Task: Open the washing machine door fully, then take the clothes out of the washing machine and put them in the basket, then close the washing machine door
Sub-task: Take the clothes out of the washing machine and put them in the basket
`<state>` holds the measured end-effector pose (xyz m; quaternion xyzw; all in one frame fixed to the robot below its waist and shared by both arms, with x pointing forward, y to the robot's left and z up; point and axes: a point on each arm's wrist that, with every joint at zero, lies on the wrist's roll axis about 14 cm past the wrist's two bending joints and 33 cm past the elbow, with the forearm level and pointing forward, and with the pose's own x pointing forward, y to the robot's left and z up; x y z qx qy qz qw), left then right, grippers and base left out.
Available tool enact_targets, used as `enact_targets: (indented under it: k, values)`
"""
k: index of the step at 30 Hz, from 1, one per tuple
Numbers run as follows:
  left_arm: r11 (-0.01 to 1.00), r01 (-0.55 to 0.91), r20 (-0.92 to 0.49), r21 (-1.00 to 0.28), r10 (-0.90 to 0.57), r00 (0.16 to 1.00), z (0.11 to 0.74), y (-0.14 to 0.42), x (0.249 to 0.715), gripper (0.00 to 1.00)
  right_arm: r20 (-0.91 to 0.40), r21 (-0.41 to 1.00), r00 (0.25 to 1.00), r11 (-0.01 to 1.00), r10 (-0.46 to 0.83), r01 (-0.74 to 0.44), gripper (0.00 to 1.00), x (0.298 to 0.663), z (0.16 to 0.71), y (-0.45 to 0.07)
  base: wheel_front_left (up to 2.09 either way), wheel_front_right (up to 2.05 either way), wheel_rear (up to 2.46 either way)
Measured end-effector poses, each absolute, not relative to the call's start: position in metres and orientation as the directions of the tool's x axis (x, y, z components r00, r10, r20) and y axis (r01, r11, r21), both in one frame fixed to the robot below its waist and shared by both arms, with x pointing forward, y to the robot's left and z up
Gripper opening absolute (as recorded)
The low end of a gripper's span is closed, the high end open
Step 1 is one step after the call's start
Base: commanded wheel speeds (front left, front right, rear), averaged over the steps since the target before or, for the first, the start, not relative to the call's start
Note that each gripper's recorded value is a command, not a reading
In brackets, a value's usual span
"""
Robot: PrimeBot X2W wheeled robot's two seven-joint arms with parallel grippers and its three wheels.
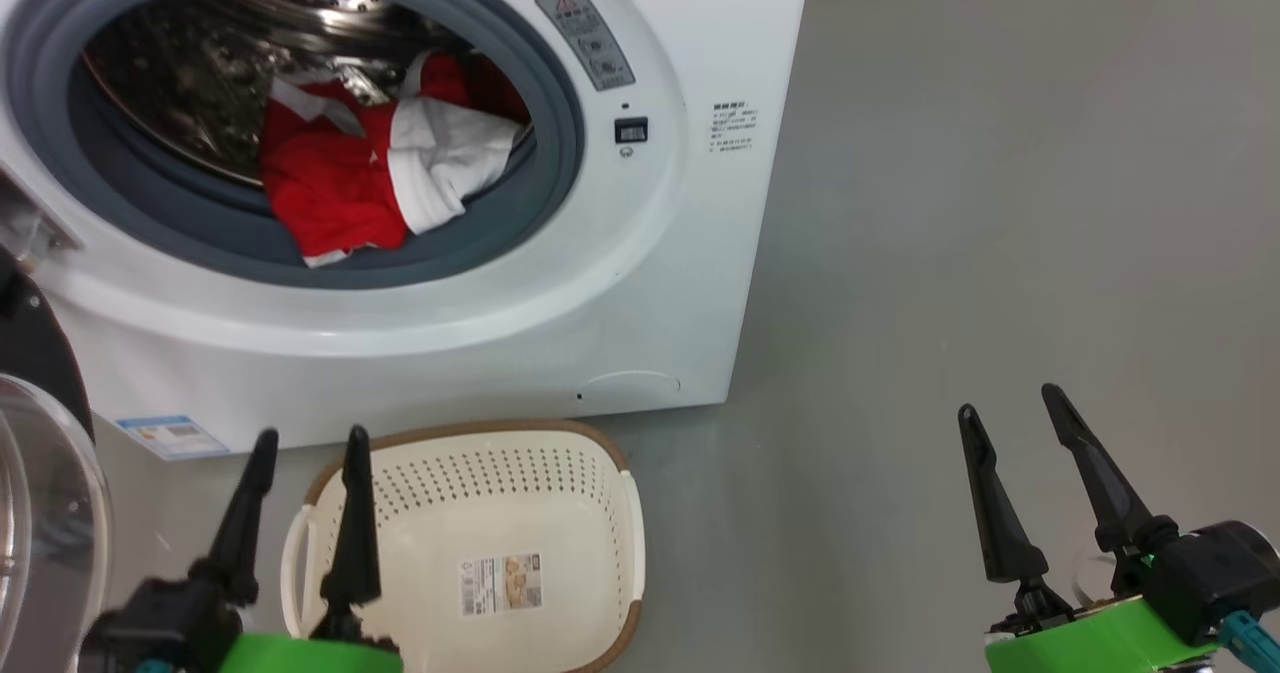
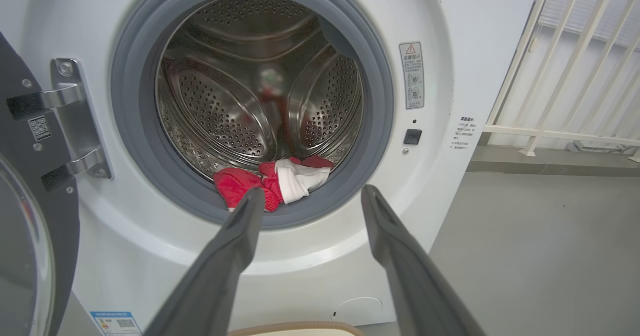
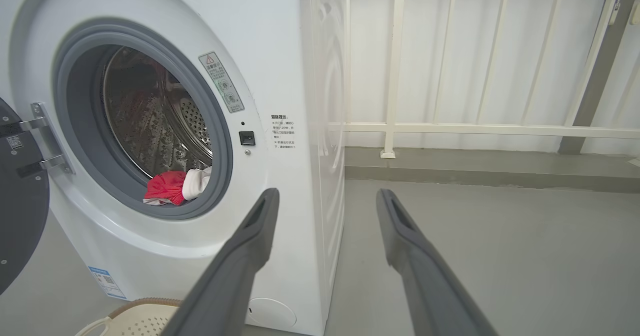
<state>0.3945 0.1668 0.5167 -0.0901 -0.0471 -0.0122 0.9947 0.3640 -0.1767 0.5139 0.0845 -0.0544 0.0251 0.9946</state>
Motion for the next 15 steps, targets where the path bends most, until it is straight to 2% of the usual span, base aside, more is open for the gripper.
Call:
enact_targets:
  k: [15]
  values:
    - [0.986,0.046,0.091,-0.158,-0.032,0.995,0.510,0.174,0.502,1.00,0.050,0.159,0.998,0.986,0.034,-0.041,1.00,0.405,0.486,-0.181,0.00,0.00,0.00]
